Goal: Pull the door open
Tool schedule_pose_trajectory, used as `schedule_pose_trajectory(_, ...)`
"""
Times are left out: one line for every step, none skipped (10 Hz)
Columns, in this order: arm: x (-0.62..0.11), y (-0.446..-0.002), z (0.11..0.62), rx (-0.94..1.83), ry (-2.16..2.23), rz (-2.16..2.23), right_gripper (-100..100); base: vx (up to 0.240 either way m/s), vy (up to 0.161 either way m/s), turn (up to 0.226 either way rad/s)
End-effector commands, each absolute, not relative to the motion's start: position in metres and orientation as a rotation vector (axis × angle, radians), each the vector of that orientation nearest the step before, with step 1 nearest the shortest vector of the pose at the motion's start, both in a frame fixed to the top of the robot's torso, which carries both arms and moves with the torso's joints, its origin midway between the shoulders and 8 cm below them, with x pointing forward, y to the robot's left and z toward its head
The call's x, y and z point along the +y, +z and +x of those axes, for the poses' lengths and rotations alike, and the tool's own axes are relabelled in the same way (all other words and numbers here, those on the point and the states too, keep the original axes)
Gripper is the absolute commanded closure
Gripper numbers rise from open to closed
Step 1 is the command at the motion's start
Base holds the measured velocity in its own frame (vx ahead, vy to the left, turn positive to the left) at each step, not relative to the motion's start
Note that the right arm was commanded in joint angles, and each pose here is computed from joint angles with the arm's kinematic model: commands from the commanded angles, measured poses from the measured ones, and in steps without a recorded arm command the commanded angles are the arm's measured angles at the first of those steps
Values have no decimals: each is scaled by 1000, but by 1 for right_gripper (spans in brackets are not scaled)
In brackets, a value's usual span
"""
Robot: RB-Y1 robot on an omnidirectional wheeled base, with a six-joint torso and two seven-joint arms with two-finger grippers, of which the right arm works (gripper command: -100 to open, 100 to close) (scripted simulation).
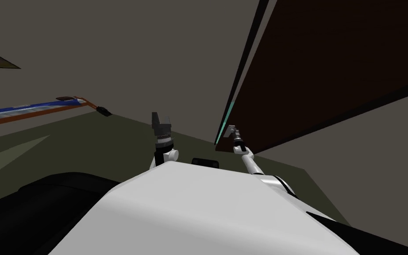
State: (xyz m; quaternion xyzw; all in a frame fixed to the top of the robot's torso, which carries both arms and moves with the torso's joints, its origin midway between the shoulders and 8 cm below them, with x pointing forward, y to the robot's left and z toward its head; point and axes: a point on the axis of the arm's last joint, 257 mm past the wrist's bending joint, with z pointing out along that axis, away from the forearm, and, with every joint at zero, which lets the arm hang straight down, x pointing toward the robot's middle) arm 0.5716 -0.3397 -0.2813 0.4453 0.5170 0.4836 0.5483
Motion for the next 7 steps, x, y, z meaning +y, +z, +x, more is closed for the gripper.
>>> schedule_pose_trajectory(-333, -279, 574, 1183, 1213, 1109, 100, -58, -36, 71)
schedule_pose_trajectory(-333, -279, 574, 1180, 1219, 1115, 100, -46, -31, 65)
schedule_pose_trajectory(-336, -279, 575, 1144, 1257, 1164, 100, -58, -35, 128)
schedule_pose_trajectory(-339, -279, 575, 1112, 1286, 1205, 100, -78, -52, 135)
schedule_pose_trajectory(-339, -279, 575, 1103, 1299, 1217, 100, -60, -39, 64)
schedule_pose_trajectory(-342, -279, 576, 1065, 1335, 1264, 100, -62, -38, 114)
schedule_pose_trajectory(-342, -279, 576, 1062, 1338, 1267, 100, -47, -32, 46)
